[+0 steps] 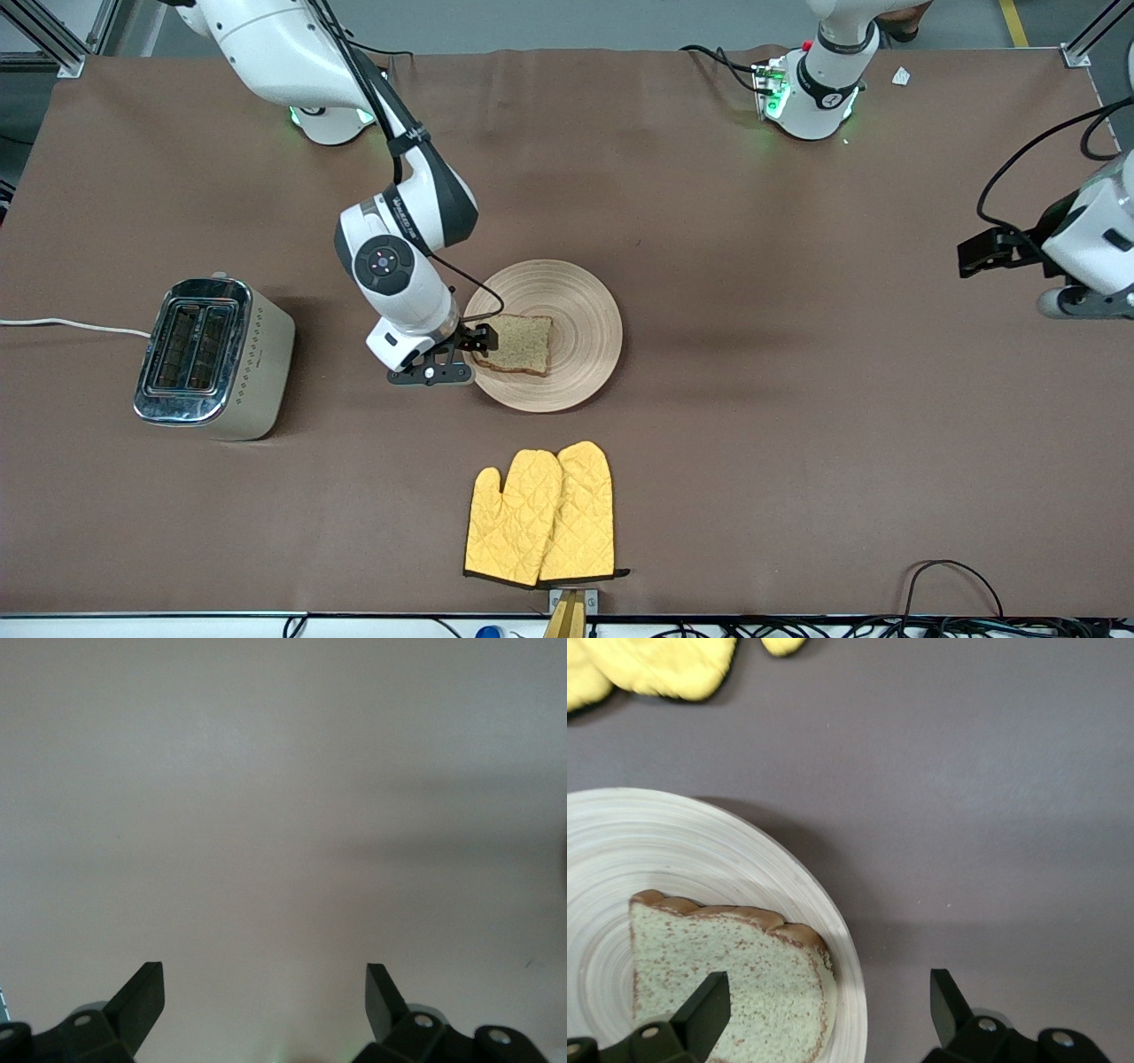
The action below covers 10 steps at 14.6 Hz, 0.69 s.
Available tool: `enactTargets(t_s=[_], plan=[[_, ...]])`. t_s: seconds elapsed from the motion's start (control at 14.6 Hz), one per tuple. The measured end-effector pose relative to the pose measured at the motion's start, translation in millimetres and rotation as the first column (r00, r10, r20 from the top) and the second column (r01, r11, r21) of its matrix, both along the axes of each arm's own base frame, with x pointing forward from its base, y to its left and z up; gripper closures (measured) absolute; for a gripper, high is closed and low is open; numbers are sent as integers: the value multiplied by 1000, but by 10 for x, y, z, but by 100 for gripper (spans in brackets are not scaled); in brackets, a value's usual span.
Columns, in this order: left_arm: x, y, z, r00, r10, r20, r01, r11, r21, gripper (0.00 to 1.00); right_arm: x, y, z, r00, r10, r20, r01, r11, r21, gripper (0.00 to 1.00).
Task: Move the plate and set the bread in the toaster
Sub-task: 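Lower the right gripper onto the bread slice and close it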
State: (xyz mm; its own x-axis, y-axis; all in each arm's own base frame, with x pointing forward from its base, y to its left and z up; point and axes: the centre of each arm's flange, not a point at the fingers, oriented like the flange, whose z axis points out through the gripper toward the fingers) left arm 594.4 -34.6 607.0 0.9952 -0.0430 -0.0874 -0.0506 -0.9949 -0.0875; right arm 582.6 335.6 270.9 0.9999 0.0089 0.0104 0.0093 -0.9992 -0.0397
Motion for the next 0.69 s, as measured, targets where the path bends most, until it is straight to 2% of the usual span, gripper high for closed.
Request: enactTargets(t_s=[0.07, 0.27, 0.48, 0.69], plan=[[-1, 8, 48, 1000, 1, 8, -1, 1000, -1, 0, -24, 41, -58, 1000, -2, -2, 2, 1000, -2, 3], [-4, -19, 129, 1000, -3, 23, 3, 1000, -3, 0, -108, 124, -231, 1000, 0, 8, 0, 1000, 1, 22], [-19, -15, 236, 999, 0, 41, 0, 1000, -4, 0, -199, 107, -423, 999, -5, 32, 4, 1000, 10, 26], [-129, -30, 445, 998, 10, 70, -9, 1000, -19, 0, -254, 128, -483, 999, -23, 29, 23, 1000, 9, 29]])
